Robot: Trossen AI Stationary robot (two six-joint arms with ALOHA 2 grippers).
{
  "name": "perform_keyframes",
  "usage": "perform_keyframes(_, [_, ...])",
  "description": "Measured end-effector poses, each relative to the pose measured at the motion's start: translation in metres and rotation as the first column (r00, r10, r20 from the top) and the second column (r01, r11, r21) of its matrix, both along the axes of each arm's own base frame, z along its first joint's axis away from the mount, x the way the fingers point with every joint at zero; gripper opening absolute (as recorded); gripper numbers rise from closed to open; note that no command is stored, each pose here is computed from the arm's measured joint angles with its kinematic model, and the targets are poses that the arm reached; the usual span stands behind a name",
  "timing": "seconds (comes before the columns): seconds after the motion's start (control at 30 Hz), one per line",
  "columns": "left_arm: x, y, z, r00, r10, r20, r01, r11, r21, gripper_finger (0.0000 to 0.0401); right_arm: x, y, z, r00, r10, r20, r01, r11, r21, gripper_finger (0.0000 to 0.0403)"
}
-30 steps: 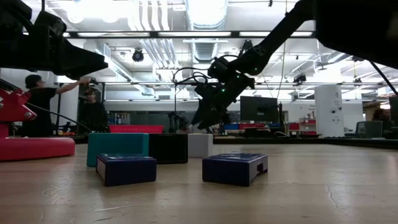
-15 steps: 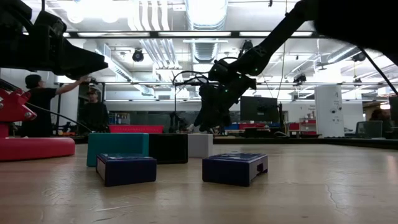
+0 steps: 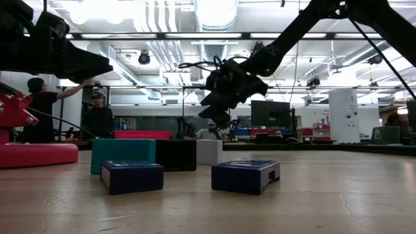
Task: Pick & Place Office items
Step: Put the pink white charger adapter into the green bin
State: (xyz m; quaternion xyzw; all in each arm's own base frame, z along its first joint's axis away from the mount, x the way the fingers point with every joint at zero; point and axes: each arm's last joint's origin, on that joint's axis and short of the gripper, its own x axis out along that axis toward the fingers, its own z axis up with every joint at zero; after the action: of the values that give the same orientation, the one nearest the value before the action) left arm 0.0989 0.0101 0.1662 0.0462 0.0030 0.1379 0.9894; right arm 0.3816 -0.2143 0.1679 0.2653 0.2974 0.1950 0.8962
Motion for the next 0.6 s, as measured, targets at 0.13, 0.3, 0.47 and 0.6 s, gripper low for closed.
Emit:
perform_keyframes(0.13, [0.0, 0.0, 0.0, 1.0, 0.0, 0.0, 0.0, 1.0, 0.0, 0.0245, 0.0, 0.002, 0.008, 1.0, 0.014, 0.025, -0.014, 1.0, -0.024, 0.0189])
perform_keyframes(0.3, [0.0, 0.0, 0.0, 1.0, 0.0, 0.0, 0.0, 1.0, 0.0, 0.0245, -0.004, 0.006, 0.015, 0.997, 0.054, 0.063, -0.05, 0.997, -0.067, 0.0189])
perform_keyframes(0.47, [0.0, 0.0, 0.0, 1.0, 0.0, 0.0, 0.0, 1.0, 0.0, 0.0245, -0.008, 0.005, 0.031, 0.996, 0.026, 0.084, -0.016, 0.992, -0.125, 0.0189])
perform_keyframes(0.6, [0.0, 0.0, 0.0, 1.0, 0.0, 0.0, 0.0, 1.0, 0.0, 0.0245, -0.016, 0.008, 0.046, 0.996, -0.02, 0.089, 0.039, 0.973, -0.226, 0.0189])
